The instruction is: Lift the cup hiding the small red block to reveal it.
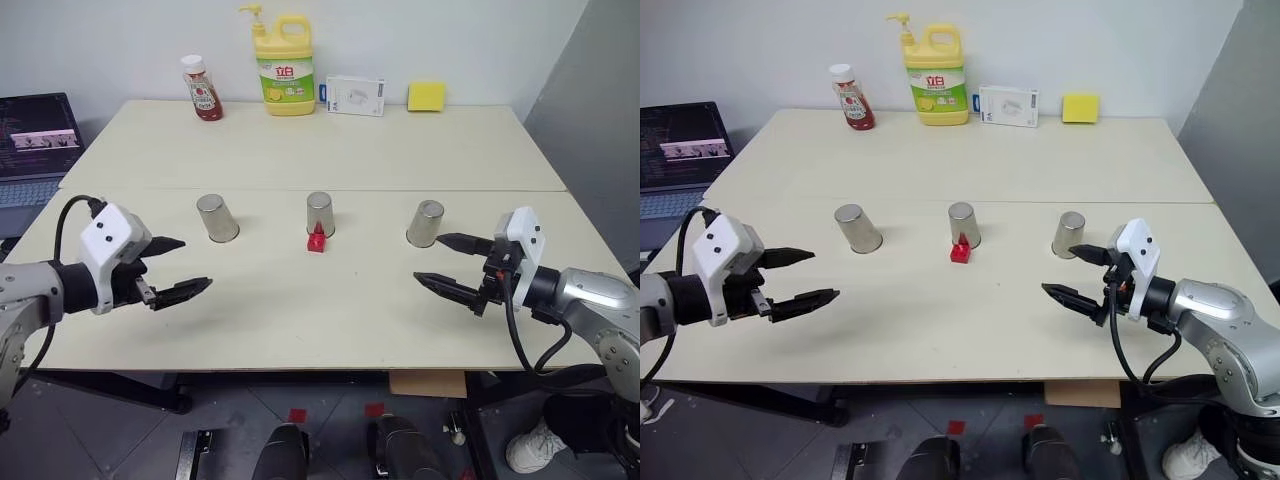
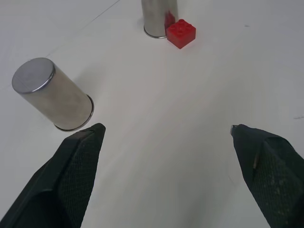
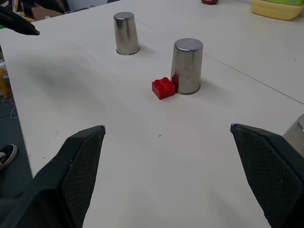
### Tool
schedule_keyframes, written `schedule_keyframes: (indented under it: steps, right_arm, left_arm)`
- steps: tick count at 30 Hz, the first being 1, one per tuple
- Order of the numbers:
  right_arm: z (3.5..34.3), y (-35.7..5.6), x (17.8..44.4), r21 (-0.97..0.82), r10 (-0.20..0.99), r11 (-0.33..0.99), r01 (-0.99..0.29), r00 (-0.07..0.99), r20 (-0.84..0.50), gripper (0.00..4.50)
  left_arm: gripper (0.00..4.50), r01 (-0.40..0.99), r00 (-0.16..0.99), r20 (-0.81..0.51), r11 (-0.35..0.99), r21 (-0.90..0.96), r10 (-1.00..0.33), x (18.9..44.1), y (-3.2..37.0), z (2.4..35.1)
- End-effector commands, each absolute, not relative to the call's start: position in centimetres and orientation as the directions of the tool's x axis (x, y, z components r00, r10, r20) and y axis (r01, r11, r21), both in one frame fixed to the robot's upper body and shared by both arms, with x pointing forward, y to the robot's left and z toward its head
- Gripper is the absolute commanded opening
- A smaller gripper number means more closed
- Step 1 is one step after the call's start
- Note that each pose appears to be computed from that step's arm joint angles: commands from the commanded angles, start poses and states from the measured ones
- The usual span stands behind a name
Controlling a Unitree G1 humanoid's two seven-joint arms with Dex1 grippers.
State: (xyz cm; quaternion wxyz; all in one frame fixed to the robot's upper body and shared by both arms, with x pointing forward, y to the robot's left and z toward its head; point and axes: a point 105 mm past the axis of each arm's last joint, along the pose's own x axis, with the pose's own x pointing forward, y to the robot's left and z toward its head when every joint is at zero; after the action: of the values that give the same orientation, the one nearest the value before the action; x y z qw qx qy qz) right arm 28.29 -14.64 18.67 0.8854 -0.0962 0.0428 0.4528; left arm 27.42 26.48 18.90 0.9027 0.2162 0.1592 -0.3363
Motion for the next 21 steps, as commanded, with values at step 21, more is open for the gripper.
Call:
schedule_keyframes:
  steps: [21]
  right_arm:
    - [19.75,-14.92,28.58,-0.185,0.807,0.552,-0.813,0.577,-0.127,4.50]
  left_arm:
    - [4.50,0.646,0.761,-0.357,0.684,0.339,-0.541,27.46,25.86,20.52]
